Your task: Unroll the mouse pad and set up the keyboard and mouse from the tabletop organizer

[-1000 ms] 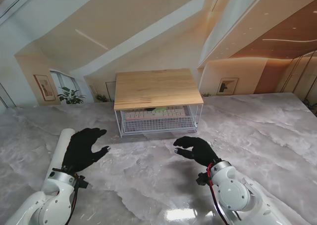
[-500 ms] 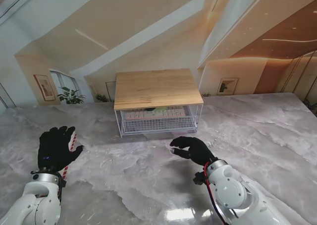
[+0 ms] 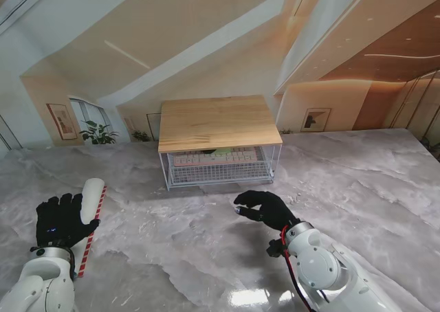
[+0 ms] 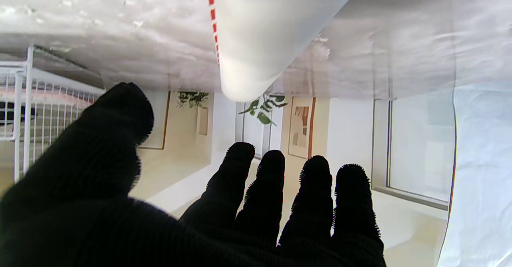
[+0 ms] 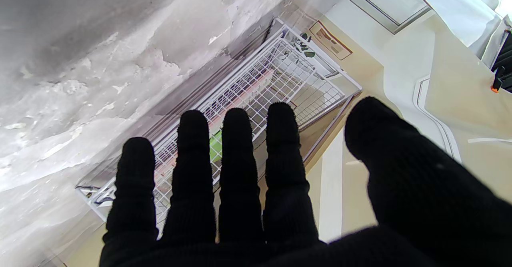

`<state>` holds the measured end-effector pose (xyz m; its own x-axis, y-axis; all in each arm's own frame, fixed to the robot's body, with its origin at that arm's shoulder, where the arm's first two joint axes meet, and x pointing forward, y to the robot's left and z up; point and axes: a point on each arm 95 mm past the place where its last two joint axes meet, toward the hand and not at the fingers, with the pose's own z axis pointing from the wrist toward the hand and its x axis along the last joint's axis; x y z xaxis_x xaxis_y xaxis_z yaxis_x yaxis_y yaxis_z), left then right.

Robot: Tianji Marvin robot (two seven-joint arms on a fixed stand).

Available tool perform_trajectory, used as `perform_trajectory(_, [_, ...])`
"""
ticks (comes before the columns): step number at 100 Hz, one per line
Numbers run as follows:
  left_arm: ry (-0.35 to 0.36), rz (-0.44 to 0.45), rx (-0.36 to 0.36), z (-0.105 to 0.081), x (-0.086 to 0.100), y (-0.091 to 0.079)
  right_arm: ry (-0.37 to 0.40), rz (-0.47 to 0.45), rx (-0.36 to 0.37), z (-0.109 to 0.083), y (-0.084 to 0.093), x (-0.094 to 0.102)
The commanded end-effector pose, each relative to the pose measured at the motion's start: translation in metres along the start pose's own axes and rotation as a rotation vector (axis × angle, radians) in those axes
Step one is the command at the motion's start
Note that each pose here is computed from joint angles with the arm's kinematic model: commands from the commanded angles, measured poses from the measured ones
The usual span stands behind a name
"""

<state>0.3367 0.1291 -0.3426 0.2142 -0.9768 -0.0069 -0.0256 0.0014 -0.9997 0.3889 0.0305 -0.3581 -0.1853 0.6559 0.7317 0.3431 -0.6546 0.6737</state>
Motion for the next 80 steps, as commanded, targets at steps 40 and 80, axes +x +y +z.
perform_trajectory(40, [-0.069,0.065,-0.068,0.005,-0.008,0.009,-0.004,0.005,0.030,0.001,-0.008,0.002])
perform_trajectory(80, [-0.126,0.095,-0.175,0.020,-0.005,0.012,-0.009,0.004,0.029,0.001,-0.008,0.002])
